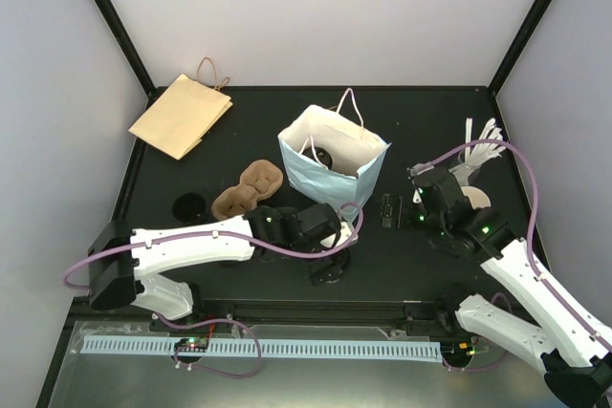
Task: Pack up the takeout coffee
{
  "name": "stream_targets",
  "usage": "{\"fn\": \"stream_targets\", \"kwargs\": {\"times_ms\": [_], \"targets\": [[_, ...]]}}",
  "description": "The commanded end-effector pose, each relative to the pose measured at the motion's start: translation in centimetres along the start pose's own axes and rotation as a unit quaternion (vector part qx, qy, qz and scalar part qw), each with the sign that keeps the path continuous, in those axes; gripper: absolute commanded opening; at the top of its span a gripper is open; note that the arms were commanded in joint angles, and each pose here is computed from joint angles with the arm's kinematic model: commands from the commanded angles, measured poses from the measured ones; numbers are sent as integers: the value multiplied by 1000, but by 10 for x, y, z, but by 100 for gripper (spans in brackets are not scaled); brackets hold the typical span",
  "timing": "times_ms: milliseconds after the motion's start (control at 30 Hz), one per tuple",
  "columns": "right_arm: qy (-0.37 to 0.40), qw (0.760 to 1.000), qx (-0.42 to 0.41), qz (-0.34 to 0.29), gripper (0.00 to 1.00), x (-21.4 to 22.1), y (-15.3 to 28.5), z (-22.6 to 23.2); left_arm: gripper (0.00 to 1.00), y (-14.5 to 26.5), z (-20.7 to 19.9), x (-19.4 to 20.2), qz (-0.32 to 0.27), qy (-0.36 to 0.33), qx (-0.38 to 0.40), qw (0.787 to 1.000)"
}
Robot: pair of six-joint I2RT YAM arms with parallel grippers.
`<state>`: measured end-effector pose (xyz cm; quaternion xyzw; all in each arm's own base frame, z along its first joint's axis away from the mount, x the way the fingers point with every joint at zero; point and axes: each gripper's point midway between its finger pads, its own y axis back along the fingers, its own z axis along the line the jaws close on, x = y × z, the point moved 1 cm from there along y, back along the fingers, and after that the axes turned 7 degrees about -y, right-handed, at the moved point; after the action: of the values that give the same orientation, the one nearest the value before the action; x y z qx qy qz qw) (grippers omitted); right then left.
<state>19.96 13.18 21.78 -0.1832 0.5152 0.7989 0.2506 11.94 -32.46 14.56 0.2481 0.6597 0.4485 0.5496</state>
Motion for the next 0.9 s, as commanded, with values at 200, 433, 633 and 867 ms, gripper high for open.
{"fn": "stream_targets", "kwargs": {"times_ms": [200, 433, 633, 867], "targets": [[8, 1000, 11, 10, 99, 6, -4, -6, 94, -8, -3, -11, 3, 17, 3, 1000], [9, 1000, 8, 16, 99, 9, -7, -7, 75, -11, -4, -10, 11, 22, 5, 1000], [35, 998, -17, 43, 99, 18, -12, 2, 77, -15, -5, -6, 22, 26, 7, 999], [77, 993, -34, 80, 99, 27, -10, 9, 99, 18, -5, -27, -34, 42, 18, 998]]}}
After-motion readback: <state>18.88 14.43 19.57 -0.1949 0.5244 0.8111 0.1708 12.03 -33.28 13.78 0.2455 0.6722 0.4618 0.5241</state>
